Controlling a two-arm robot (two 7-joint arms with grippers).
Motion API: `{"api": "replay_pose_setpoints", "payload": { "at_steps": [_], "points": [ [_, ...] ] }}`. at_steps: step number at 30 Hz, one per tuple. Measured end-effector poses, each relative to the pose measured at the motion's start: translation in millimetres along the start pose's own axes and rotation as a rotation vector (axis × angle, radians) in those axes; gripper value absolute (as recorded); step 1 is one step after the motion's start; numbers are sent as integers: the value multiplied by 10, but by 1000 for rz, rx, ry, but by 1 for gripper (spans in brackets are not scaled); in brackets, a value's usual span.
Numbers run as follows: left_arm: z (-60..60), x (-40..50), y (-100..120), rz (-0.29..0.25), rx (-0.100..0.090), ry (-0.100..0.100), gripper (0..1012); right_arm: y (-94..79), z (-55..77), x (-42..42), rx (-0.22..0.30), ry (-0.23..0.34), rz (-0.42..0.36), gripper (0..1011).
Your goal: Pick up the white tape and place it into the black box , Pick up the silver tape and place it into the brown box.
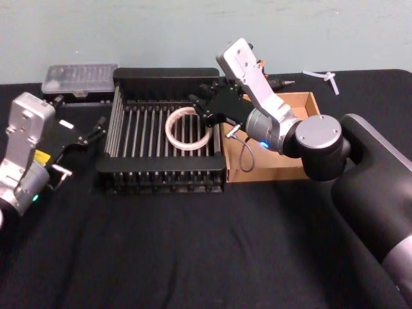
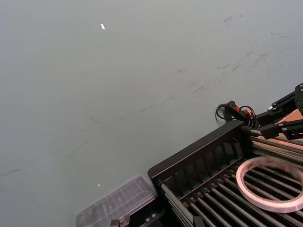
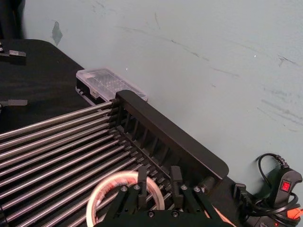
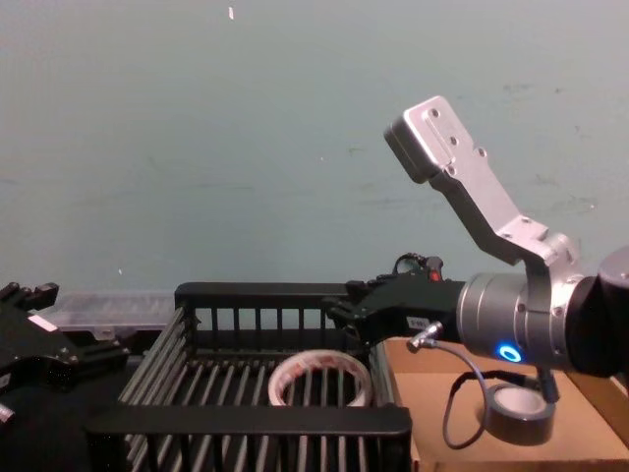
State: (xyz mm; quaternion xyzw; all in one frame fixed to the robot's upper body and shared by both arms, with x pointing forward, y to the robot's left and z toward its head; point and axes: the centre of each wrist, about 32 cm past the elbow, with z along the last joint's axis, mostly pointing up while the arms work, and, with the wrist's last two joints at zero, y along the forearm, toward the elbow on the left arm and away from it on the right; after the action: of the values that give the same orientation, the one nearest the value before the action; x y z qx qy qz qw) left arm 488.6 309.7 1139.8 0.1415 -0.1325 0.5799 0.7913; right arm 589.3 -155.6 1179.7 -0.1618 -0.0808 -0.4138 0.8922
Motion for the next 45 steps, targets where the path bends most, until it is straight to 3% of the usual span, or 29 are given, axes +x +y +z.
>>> {"api": "replay_pose_setpoints", "payload": {
  "at_steps": [16,23,32,45],
  "points": [
    [0,0,0,0,0,0,1001,-1,3,1,1,1,0,805],
    [0,0,0,0,0,0,1000,-34,9,6,7,6,-6,972],
    [0,0,0,0,0,0,1002,-216,18,57,15,17,-68,1002],
    [0,0,0,0,0,0,1002,-647,-64,136,-4,17,-186,1002]
  ]
}}
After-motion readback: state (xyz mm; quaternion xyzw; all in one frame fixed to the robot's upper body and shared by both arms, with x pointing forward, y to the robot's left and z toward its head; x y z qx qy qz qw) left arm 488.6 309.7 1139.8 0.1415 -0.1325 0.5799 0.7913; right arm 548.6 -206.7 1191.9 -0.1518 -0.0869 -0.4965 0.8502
